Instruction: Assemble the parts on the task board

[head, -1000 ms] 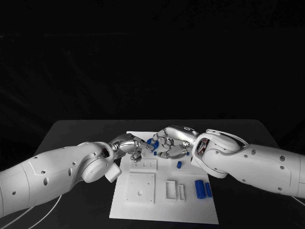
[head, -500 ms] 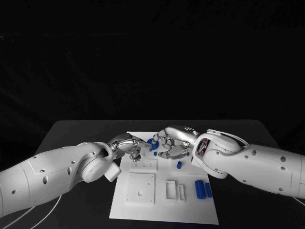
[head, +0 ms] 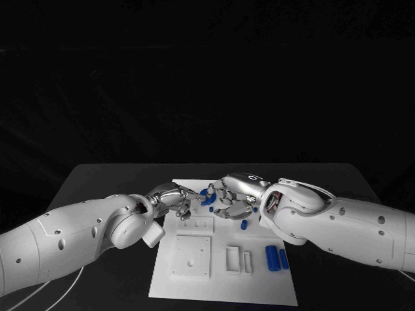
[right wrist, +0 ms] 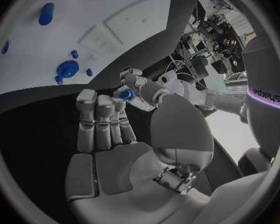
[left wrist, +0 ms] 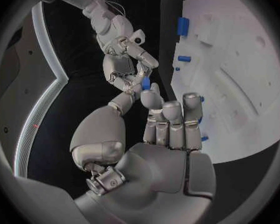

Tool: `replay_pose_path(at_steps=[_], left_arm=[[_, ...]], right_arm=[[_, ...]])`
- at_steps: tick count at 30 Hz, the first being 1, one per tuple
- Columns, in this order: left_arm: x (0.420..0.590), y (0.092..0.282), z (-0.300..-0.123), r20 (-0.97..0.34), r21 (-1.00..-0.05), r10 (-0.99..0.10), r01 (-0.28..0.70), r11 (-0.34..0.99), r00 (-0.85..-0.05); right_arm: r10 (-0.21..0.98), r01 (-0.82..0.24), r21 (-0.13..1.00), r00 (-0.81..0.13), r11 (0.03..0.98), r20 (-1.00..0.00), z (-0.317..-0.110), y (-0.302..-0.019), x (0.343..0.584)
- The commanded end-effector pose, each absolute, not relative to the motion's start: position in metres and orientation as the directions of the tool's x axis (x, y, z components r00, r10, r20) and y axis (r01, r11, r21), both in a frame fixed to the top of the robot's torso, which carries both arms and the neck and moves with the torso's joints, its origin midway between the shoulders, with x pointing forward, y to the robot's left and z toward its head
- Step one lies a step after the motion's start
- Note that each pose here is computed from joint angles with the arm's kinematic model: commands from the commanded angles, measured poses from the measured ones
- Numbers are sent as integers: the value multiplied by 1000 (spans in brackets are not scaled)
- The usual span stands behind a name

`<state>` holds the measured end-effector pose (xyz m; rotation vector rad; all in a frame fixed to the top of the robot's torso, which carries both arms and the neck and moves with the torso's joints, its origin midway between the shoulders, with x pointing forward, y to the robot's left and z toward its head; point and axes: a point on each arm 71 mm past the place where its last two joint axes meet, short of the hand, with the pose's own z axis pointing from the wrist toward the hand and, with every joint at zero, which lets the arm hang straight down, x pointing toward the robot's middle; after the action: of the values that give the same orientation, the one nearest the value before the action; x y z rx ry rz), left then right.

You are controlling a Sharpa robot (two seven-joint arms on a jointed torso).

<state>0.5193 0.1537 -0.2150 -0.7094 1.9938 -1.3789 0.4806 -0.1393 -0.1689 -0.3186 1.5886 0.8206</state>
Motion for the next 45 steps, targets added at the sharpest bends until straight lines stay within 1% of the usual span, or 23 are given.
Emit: replay_pose_path(at_steps=[1,11,16,20,25,31,34,36,38,42,45], left_arm=[[522,154,-213,-170,-948,-745,-100,303,-645],[522,155,-214,-218,-933,-734,-83,350,-643],[521,153,-214,-297,-908,-710,-42,418,-639],[522,153,-215,-394,-863,-690,-14,504,-607],[524,156,-218,-526,-774,-654,-12,633,-544],[525,155,-220,-619,-690,-604,-20,724,-502],[526,151,-221,-673,-636,-559,-8,772,-483],[526,146,-223,-730,-575,-501,22,818,-465],[525,142,-225,-759,-534,-460,37,845,-461],[525,135,-228,-802,-471,-397,64,880,-446],[526,132,-231,-826,-433,-361,77,898,-433]], right_arm=[[223,-653,301,-202,695,-954,-171,-134,476],[230,-641,298,-189,708,-955,-171,-138,479],[248,-601,287,-149,747,-957,-172,-151,488],[260,-560,276,-110,781,-959,-172,-168,498],[292,-508,280,-59,815,-955,-164,-188,514],[327,-459,298,-17,837,-945,-148,-207,530],[331,-447,294,5,845,-944,-140,-213,536],[336,-437,296,16,849,-942,-134,-216,540],[337,-430,294,26,853,-941,-131,-218,543],[335,-415,290,38,862,-941,-128,-223,548],[339,-405,292,49,867,-939,-125,-227,552]])
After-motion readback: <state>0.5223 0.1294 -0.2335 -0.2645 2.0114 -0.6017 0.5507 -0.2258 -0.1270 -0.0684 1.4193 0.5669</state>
